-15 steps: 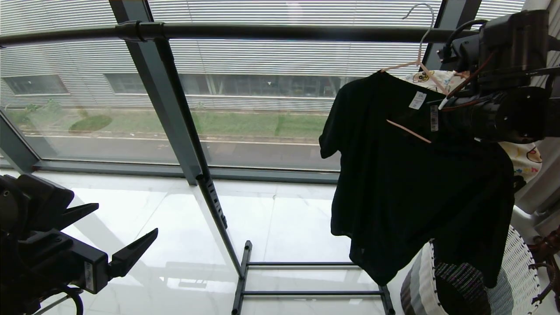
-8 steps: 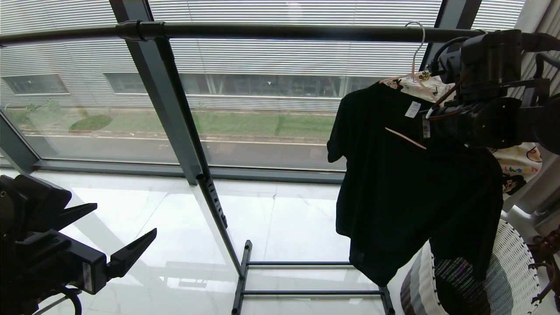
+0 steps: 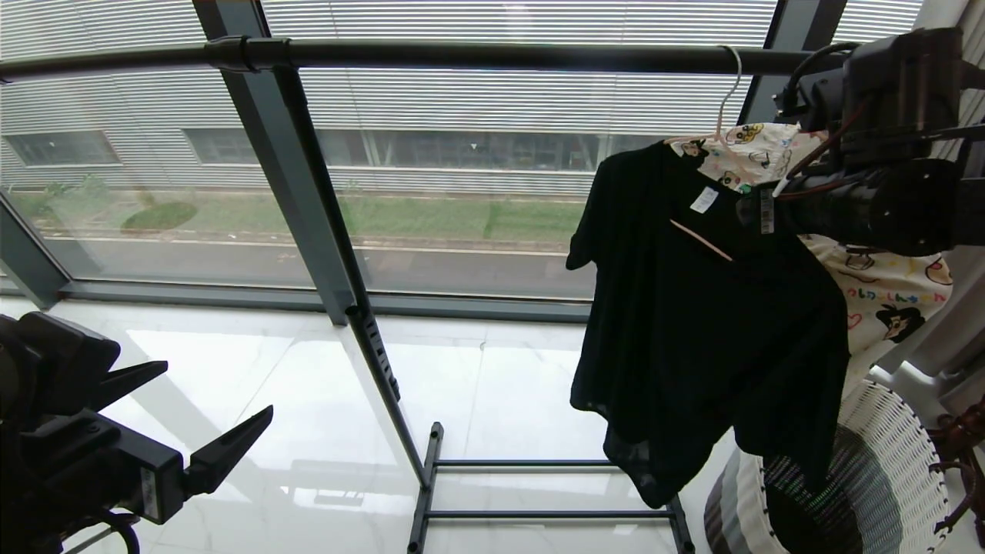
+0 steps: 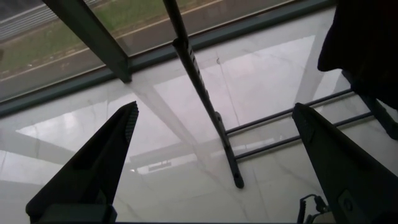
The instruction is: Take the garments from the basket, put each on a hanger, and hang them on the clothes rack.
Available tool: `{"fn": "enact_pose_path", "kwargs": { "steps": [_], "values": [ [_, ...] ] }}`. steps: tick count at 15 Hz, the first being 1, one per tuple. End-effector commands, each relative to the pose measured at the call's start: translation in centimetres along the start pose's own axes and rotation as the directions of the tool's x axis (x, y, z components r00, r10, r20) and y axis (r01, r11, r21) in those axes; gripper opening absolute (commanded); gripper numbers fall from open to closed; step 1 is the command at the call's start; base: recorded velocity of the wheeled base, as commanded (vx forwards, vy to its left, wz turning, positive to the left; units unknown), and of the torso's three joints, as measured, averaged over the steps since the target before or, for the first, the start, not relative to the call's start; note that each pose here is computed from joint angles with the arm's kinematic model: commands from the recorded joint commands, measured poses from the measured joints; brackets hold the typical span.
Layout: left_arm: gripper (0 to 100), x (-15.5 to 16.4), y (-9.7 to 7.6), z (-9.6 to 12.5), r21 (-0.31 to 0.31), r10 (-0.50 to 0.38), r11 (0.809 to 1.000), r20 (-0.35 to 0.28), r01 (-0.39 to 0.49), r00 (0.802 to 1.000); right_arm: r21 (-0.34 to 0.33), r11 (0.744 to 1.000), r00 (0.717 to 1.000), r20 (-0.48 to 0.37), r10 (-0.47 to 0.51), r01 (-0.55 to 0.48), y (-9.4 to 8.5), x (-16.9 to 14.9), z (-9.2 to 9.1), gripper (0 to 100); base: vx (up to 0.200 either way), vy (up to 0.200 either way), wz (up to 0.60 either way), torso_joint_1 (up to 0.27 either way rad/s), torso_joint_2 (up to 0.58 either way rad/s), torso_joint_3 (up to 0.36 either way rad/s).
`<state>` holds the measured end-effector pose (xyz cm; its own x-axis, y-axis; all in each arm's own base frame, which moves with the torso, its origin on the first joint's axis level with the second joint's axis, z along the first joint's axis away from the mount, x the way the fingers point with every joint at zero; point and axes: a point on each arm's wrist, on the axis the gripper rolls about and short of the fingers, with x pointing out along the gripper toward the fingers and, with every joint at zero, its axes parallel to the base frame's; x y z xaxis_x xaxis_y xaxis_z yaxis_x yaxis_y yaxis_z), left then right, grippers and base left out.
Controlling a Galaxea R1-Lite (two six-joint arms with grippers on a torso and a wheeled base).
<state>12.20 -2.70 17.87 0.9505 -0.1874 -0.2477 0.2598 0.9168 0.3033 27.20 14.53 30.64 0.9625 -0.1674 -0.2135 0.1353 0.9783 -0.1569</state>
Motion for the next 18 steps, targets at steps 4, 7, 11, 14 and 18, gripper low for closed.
{"fn": "enact_pose_path", "kwargs": {
  "steps": [4, 7, 11, 14, 18],
  "values": [
    [100, -2.5, 0.1, -0.6, -0.023, 0.081, 0.997, 0.056, -0.080, 0.995, 0.087, 0.995, 0.990, 0.140, 0.034, -0.046, -7.2, -9.9, 1.7, 100, 0.000, 0.000, 0.00, 0.000, 0.00, 0.000],
    [100, -6.4, -0.4, -4.3, -0.067, 0.320, 0.946, 0.060, -0.317, 0.945, 0.096, 0.994, 0.988, 0.153, 0.028, -0.043, -14.9, -18.4, -2.3, 100, 0.000, 0.000, 0.00, 0.000, 0.00, 0.000],
    [100, -10.2, -1.6, -9.8, -0.106, 0.630, 0.772, -0.008, -0.627, 0.777, 0.086, 0.985, 0.980, 0.114, -0.161, 0.152, -21.7, -27.5, -10.8, 100, 0.000, 0.000, 0.00, 0.000, 0.00, 0.000],
    [100, -11.7, -2.5, -12.6, -0.063, 0.654, 0.752, -0.049, -0.656, 0.755, 0.123, 0.942, 0.942, 0.087, -0.324, 0.312, -22.2, -32.0, -15.0, 100, 0.000, 0.000, 0.00, 0.000, 0.00, 0.000],
    [100, -11.8, -2.4, -12.7, -0.092, 0.691, 0.715, -0.064, -0.693, 0.720, 0.148, 0.922, 0.923, 0.093, -0.374, 0.359, -21.8, -33.9, -18.5, 100, 0.000, 0.000, 0.00, 0.000, 0.00, 0.000]
  ]
}}
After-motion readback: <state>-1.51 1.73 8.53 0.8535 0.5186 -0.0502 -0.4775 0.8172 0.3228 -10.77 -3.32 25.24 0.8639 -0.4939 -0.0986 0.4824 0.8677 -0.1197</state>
